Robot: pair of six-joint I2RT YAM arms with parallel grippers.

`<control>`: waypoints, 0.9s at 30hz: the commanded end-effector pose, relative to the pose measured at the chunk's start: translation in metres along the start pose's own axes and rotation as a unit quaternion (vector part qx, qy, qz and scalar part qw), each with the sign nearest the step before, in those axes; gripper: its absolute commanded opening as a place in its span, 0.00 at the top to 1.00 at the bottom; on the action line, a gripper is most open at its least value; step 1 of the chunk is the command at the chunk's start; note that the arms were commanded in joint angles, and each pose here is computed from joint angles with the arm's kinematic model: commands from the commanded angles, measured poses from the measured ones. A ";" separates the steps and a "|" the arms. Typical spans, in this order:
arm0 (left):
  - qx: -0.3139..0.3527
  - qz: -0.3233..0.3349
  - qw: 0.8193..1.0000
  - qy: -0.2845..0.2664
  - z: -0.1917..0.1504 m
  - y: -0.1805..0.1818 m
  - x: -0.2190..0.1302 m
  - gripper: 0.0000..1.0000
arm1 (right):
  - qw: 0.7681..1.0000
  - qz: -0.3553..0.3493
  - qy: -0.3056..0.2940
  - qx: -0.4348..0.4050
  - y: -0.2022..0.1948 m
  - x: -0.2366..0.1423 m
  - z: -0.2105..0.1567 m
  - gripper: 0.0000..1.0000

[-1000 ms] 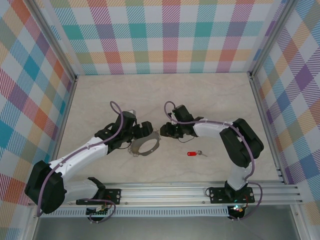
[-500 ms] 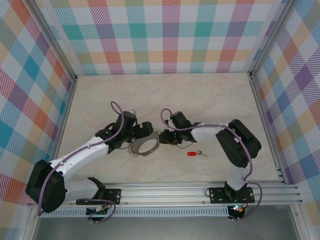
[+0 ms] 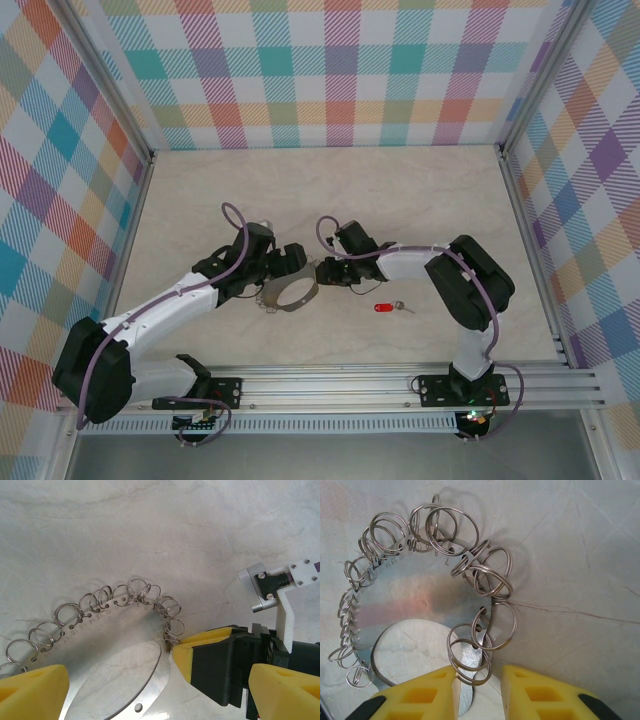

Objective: Put the keys on the keyring

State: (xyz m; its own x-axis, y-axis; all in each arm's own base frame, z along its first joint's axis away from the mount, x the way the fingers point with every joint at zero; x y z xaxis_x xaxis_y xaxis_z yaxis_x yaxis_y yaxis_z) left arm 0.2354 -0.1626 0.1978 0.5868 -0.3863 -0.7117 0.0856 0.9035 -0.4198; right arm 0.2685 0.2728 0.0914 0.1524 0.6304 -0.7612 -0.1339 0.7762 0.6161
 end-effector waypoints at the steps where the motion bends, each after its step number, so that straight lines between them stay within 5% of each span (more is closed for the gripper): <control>1: -0.005 -0.007 1.000 -0.009 0.005 -0.002 0.002 0.08 | 1.000 -0.016 -0.002 -0.008 -0.003 0.008 0.005 0.72; 10: -0.004 -0.006 1.000 -0.007 0.005 -0.002 0.004 0.07 | 1.000 -0.008 0.000 -0.014 0.002 0.012 0.011 0.79; 19: -0.002 -0.006 1.000 -0.007 0.007 -0.003 0.004 0.07 | 1.000 -0.013 0.001 -0.024 0.003 0.007 0.010 0.99; 27: 0.002 -0.006 1.000 -0.008 0.008 -0.004 0.000 0.07 | 0.997 -0.010 -0.014 -0.071 0.017 -0.018 0.012 1.00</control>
State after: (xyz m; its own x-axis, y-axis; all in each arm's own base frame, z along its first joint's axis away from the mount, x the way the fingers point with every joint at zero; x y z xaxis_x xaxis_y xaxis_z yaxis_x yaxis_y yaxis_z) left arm 0.2386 -0.1650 0.1948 0.5861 -0.3892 -0.7106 0.0872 0.9023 -0.4222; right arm 0.2750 0.2758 0.0930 0.1528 0.6061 -0.7806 -0.1923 0.7930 0.5781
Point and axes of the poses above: each hand's point on the last joint's axis, 136 mm out from that joint toward the fingers, its own x axis out along the fingers, its own y axis along the line the jaws close on, z = x × y, the point moved 9 cm from there along -x, back along the fingers, and after that the axes turned 7 degrees about x, right-handed, at the moved point
